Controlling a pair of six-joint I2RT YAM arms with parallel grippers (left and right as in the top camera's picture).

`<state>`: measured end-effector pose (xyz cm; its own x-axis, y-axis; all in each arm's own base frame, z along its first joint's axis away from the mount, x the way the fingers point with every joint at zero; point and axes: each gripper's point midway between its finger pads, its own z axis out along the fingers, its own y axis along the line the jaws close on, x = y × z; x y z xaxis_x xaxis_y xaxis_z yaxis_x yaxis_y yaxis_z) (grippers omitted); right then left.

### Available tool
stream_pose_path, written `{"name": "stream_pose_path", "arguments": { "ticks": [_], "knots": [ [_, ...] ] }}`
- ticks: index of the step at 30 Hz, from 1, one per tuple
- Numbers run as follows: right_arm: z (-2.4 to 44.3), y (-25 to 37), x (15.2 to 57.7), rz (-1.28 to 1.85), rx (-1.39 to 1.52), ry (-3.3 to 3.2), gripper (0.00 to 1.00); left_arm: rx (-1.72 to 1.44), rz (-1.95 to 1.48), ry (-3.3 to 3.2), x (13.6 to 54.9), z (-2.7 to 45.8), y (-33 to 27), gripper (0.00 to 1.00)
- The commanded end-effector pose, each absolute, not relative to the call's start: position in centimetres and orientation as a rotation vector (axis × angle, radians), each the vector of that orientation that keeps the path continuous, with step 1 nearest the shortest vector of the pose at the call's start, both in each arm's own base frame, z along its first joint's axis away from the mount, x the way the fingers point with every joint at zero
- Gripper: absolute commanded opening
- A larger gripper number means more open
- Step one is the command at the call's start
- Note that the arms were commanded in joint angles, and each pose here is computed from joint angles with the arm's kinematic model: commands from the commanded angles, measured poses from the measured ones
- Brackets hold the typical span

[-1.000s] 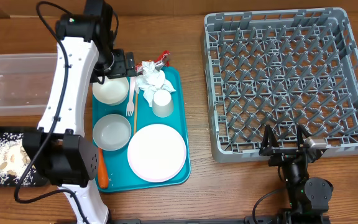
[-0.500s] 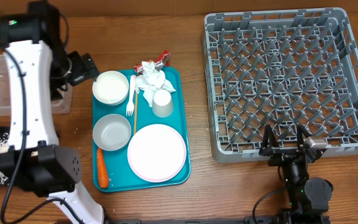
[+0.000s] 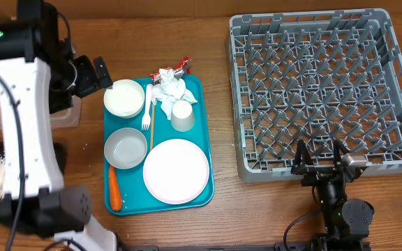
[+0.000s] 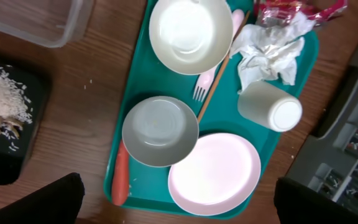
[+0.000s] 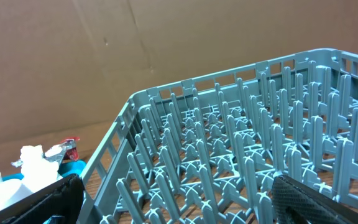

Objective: Sort waste into correct bins and load items into the dishwasher rack
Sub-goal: 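Move the left gripper back toward the black tray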

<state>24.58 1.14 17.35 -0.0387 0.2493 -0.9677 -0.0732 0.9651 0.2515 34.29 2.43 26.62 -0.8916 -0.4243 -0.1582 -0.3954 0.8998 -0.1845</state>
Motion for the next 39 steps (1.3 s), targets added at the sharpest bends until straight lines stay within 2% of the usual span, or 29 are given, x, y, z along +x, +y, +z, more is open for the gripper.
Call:
{"name": "stream_pose_path", "arguments": {
  "ticks": [1,7,10,16,23,39],
  "knots": [
    [17.2,1.0,24.6,0.247,0.139,1.586,1.0,-0.565,-0.142,2.732,31.1,31.2,2.8,1.0],
    [17.2,1.0,24.6,0.248,0.139,1.586,1.0,-0.9,0.083,2.558,27.0,33.0,7.5,1.0],
    [17.2,1.0,24.6,0.247,0.139,1.586,1.0,-1.074,0.053,2.511,25.5,32.5,9.6,1.0],
    [17.2,1.0,24.6,0.247,0.139,1.586,1.0,-1.228,-0.013,2.549,24.2,29.9,11.1,1.0],
    [17.2,1.0,24.6,0.247,0.139,1.587,1.0,-1.288,0.01,2.639,23.3,27.0,11.1,1.0],
    [17.2,1.0,24.6,0.247,0.139,1.587,1.0,-1.304,-0.006,2.641,23.5,26.8,11.0,1.0]
  ]
}}
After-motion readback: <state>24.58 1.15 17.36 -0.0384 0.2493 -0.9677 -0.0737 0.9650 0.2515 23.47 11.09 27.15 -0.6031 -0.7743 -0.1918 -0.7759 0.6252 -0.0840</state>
